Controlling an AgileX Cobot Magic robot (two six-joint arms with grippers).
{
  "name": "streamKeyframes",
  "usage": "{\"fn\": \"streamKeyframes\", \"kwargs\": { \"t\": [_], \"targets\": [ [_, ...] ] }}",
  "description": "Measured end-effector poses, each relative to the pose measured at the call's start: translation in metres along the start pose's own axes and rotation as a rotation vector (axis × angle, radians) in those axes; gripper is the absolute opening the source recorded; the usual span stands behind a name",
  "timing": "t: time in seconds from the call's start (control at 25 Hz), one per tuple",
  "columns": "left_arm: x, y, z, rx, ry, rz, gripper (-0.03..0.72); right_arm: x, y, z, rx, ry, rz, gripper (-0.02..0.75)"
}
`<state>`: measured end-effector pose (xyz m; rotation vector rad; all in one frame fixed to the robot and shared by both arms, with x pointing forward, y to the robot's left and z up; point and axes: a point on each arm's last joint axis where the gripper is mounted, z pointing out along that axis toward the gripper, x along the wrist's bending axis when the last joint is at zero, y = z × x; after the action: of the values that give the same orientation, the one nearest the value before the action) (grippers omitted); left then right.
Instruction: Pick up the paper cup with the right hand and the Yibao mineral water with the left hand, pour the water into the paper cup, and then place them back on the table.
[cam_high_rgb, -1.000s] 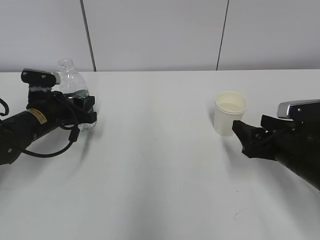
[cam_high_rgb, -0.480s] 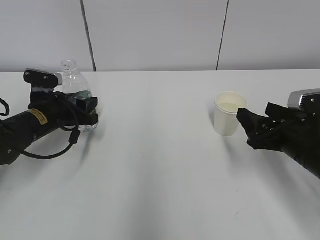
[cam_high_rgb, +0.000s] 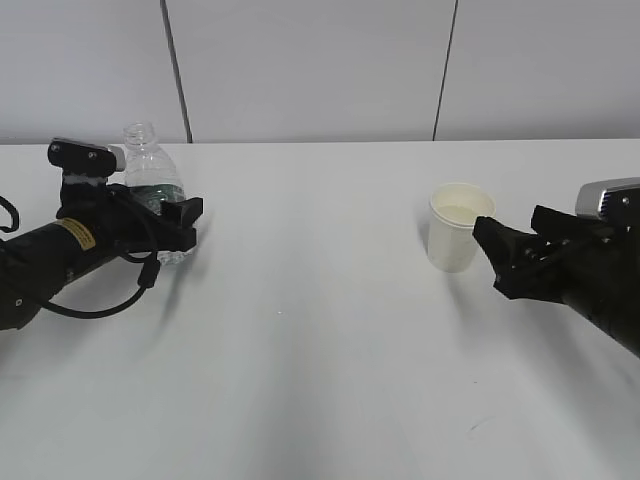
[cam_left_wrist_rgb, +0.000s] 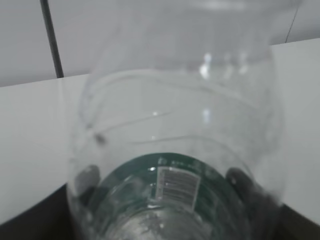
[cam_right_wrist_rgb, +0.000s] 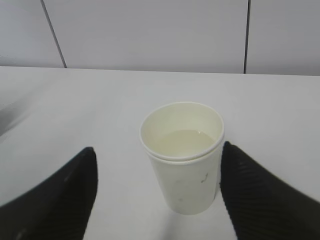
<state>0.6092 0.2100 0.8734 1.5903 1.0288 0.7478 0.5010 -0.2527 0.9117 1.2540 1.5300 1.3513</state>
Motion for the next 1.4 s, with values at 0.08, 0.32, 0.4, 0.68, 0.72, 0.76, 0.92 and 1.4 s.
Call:
{"fn": "streamKeyframes", "kwargs": {
  "t": [0.08,0.32,0.4,0.68,0.72,0.76,0.92,1.4],
  "targets": [
    [0.0,0.0,0.0,0.0,0.002,-0.001,0.526,0.0,0.0,0.0,0.0,0.0,0.0,0.595],
    [0.0,0.0,0.0,0.0,0.002,-0.001,0.554,0.0,0.0,0.0,0.0,0.0,0.0,0.595],
    [0.0,-0.001,-0.001,0.002,0.002,-0.003,0.553,0.001,0.002,-0.001,-0.008,0.005,-0.003,0.595],
    [-0.003,0.015,-0.014,-0.04,0.002,0.002,0.553,0.007,0.018,-0.011,-0.064,0.046,-0.031,0.595],
    [-0.003,0.02,-0.015,-0.053,0.003,0.005,0.553,0.007,0.02,-0.012,-0.074,0.048,-0.034,0.595],
    [-0.004,0.024,-0.016,-0.064,0.004,0.008,0.553,0.007,0.023,-0.013,-0.083,0.049,-0.035,0.595],
    [-0.004,0.039,-0.021,-0.096,0.009,0.019,0.553,0.008,0.03,-0.015,-0.112,0.052,-0.022,0.595],
    [-0.005,0.076,-0.04,-0.12,0.041,0.045,0.553,0.01,0.054,-0.007,-0.142,0.076,-0.002,0.595]
  ]
}}
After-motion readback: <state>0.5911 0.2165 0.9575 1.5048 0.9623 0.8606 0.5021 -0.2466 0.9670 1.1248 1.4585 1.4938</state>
